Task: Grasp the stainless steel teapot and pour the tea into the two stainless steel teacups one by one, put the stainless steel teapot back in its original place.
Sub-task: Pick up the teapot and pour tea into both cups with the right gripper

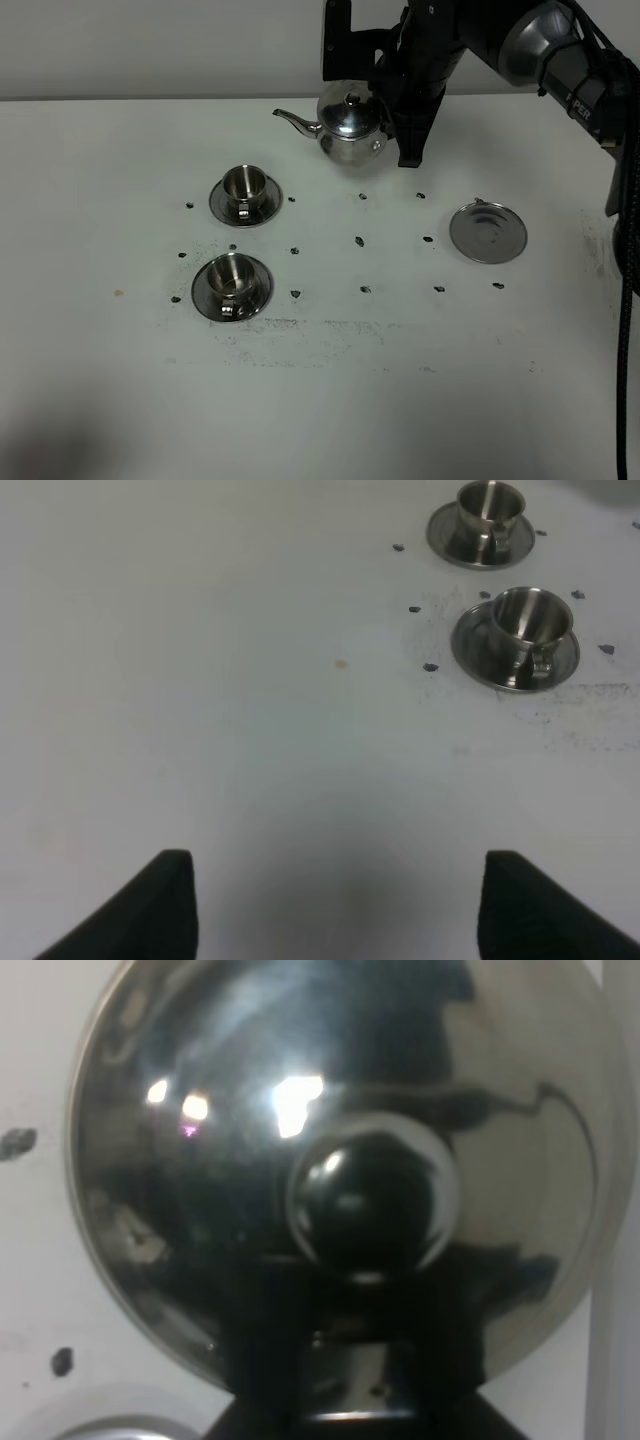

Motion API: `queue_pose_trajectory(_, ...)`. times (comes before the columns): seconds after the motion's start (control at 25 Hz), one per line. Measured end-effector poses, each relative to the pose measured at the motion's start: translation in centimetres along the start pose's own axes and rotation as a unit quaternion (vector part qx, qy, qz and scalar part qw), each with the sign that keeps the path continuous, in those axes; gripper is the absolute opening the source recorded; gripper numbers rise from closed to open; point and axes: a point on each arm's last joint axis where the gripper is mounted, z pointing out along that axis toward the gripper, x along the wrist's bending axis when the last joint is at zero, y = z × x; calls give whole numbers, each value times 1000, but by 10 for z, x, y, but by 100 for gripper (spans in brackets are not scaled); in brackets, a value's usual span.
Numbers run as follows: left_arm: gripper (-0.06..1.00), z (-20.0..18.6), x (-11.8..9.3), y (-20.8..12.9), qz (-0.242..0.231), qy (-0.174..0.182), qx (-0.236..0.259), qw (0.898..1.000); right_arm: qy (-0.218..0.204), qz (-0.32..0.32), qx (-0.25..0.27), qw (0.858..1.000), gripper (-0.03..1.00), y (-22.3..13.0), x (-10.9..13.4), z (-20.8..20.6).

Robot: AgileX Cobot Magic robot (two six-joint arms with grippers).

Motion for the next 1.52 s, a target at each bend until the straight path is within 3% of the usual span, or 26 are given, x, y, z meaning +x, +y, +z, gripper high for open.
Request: queue_pose_trajectory(1.52,58,0,0,0,0,0,0,1000,-85,-166,48,981,20,41,14,53)
